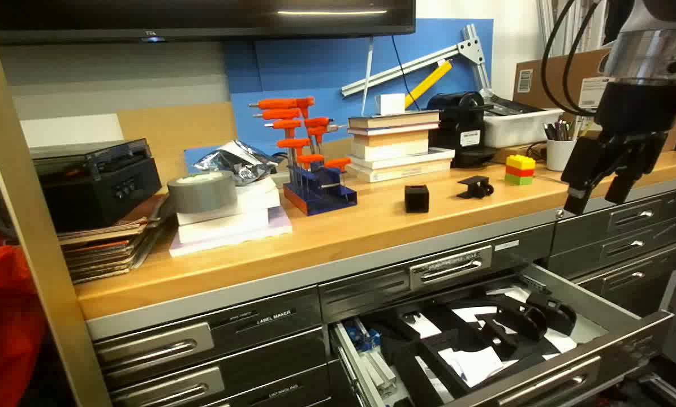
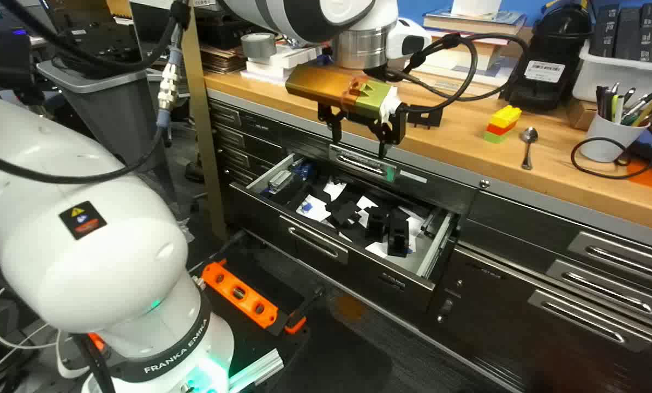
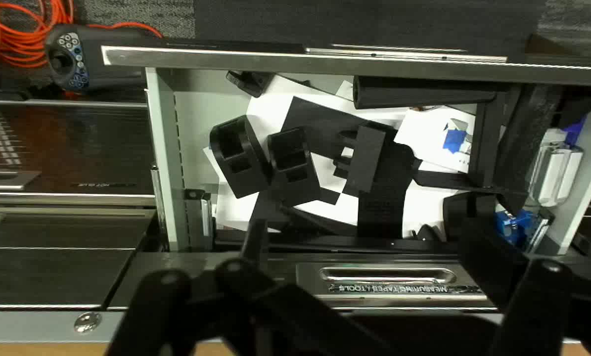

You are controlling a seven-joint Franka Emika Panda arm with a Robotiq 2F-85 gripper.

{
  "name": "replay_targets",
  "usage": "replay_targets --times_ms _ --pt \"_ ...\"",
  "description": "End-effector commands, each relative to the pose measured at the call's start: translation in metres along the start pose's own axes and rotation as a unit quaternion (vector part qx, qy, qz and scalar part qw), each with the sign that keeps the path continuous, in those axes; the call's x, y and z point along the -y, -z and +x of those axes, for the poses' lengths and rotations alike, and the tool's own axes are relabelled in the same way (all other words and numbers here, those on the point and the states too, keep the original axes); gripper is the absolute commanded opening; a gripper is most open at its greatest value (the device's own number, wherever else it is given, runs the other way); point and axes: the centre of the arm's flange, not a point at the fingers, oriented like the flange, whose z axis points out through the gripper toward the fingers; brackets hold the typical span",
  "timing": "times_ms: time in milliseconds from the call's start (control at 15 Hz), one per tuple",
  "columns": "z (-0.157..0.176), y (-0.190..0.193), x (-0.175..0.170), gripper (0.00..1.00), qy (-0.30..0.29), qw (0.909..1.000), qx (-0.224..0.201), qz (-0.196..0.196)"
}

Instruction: Place the two black objects inside the open drawer then push the drawer closed

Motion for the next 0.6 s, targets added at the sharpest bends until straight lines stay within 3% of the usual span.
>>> replay_targets --times_ms 0,400,533 --pt "0.0009 0.0014 -0.0003 1.00 0.000 1.0000 -0.002 0.000" --pt "0.0023 0.0031 0.0009 1.00 -0.006 1.0000 -0.007 -0.002" --pt "0.0069 0.0098 0.0035 1.00 -0.022 0.9994 -0.021 0.015"
